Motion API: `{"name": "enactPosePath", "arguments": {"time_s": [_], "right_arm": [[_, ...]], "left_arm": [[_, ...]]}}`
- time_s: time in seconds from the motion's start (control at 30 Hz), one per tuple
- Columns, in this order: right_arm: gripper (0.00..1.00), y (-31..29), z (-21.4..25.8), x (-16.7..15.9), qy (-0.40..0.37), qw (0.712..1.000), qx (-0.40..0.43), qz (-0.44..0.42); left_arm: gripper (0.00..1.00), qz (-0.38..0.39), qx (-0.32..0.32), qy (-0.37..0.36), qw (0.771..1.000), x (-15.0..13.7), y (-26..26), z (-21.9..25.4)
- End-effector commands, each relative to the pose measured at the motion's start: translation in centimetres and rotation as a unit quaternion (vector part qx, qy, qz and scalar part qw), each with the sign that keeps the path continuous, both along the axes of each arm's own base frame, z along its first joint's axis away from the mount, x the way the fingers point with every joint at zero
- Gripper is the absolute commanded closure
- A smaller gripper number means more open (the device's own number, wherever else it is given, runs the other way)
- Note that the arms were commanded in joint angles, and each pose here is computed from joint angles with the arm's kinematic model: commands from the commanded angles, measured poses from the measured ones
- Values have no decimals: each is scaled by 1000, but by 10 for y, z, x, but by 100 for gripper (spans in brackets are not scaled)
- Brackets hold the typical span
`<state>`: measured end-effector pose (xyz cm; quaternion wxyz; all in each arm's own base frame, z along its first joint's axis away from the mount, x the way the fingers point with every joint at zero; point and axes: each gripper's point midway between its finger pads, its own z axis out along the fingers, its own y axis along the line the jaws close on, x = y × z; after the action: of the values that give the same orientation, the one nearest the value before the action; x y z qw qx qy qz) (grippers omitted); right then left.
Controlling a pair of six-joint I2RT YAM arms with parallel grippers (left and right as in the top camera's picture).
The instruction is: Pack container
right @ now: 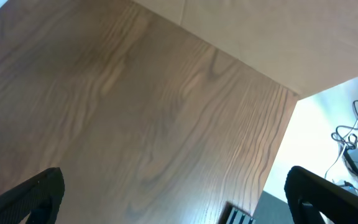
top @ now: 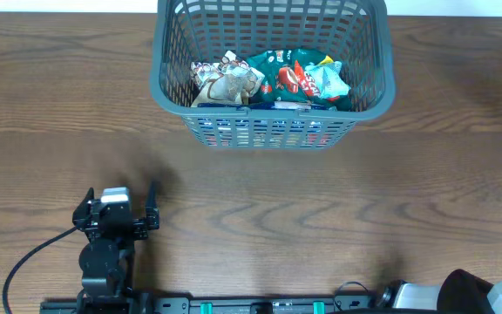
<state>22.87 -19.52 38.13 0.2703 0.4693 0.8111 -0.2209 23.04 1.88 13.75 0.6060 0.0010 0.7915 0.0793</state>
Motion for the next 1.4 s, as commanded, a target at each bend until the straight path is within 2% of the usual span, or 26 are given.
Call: {"name": "enactPosePath", "arguments": {"time_s": [0.0,0.37,0.7,1.37], "right_arm": [[1,-2,3,-5,-7,1000,-4,-13],[1,-2,3,-5,-7,1000,-4,-13],[1,-2,3,-5,-7,1000,-4,-13],[1,-2,3,-5,-7,1000,-4,-13]], "left_arm": [[2,-15,7,10,1000,1,-4,-10],[2,-29,-11,5,1000,2,-10,-9],[2,19,-63,-4,998,1,1,-9],[2,21,-64,-4,998,1,1,-9]]}}
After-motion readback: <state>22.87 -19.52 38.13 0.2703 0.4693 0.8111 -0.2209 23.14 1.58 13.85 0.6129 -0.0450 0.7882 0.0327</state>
